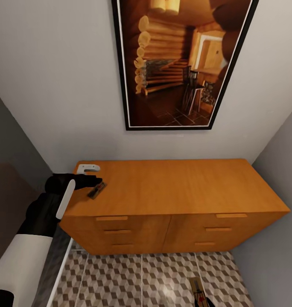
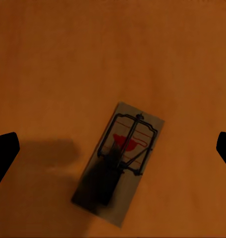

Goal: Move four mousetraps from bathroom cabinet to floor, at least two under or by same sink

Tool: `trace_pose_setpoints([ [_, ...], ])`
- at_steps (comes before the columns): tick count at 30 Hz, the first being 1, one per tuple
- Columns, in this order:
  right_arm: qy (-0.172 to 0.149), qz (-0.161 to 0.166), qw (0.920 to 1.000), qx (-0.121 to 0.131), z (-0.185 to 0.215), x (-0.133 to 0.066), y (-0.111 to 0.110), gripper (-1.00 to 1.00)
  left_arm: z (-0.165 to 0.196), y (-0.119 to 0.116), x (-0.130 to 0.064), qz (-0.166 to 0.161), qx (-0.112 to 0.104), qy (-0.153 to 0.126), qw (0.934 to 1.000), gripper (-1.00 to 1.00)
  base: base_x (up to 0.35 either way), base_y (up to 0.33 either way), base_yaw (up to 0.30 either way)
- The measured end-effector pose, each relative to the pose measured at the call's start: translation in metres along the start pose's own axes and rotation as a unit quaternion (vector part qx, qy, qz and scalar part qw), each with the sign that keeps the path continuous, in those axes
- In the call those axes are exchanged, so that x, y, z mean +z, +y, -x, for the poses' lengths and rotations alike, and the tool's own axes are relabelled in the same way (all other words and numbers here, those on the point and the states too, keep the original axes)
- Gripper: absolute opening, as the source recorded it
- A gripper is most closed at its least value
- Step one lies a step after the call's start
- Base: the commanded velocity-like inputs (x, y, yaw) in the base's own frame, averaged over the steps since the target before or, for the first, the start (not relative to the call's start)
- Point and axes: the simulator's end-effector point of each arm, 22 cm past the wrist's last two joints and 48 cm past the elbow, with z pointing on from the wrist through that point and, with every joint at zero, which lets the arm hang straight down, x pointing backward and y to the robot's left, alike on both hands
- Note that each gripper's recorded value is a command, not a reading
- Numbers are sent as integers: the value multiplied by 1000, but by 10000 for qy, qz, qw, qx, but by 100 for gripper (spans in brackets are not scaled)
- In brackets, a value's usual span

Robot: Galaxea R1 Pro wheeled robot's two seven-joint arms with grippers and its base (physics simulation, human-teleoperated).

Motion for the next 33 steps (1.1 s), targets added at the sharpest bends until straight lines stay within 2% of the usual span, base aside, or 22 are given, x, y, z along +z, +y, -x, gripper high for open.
trace_pose_setpoints([
  [12, 0, 0, 10000, 0, 0, 0, 0, -100, -2, 0, 2, 3, -4, 32, 10000, 100, 13, 0, 0],
  [22, 1, 0, 10000, 0, 0, 0, 0, -100, -19, 2, 10, 18, -27, 242, 9997, 100, 0, 0, 0],
  [33, 1, 0, 10000, 0, 0, 0, 0, -100, -23, 3, 12, 25, -25, 289, 9996, 100, 0, 0, 0],
])
